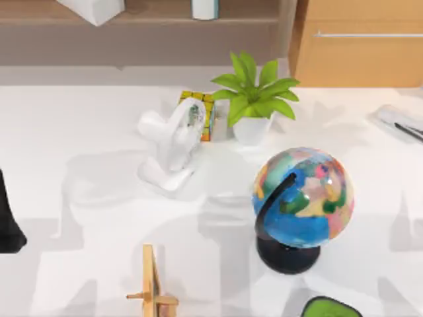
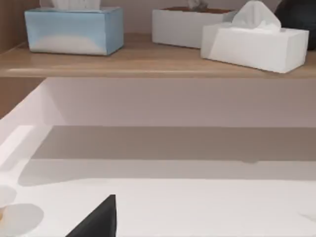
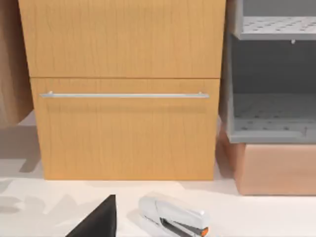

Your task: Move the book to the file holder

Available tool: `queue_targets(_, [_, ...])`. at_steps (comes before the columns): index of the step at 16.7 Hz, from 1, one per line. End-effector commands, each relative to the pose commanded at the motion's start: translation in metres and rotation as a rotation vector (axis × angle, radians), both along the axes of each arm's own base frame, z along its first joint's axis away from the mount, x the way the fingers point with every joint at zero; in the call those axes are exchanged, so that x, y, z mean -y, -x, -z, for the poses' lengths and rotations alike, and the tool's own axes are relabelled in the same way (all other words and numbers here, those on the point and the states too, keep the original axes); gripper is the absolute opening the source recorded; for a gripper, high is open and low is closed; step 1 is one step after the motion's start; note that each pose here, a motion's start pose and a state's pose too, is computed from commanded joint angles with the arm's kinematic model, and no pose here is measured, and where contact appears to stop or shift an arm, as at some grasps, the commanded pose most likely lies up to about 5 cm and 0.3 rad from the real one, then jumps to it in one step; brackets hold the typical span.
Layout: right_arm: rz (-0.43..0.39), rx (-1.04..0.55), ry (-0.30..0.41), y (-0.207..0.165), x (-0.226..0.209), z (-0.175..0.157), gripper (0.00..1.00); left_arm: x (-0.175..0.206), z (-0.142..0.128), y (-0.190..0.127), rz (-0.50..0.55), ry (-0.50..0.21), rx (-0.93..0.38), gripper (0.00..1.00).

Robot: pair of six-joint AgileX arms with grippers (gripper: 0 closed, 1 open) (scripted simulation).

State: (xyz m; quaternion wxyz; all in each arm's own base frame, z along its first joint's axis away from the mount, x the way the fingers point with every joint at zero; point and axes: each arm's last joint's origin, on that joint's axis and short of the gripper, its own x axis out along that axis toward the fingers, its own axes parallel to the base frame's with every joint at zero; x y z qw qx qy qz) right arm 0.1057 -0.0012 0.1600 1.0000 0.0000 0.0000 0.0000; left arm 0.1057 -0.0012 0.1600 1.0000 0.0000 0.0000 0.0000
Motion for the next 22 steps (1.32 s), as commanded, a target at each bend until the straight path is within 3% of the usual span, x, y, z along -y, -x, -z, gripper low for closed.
queue_targets(5, [-0.023,0.049,0.004,0.000,-0.004,-0.020,1.00,0.000,0.000,0.000,0.000,0.000,0.000,1.00])
queue_targets(11, [-0.125,0.256,-0.015,-0.023,-0.031,-0.133,1.00,0.000,0.000,0.000,0.000,0.000,0.000,1.00])
queue_targets(14, [-0.164,0.293,-0.042,-0.068,-0.065,-0.186,1.00,0.000,0.000,0.000,0.000,0.000,0.000,1.00])
queue_targets(17, [-0.177,0.267,-0.060,-0.135,-0.122,-0.209,1.00,0.000,0.000,0.000,0.000,0.000,0.000,1.00])
queue_targets(19, [-0.171,0.231,-0.064,-0.181,-0.171,-0.204,1.00,0.000,0.000,0.000,0.000,0.000,0.000,1.00])
queue_targets(22, [-0.141,0.164,-0.055,-0.240,-0.244,-0.168,1.00,0.000,0.000,0.000,0.000,0.000,0.000,1.00])
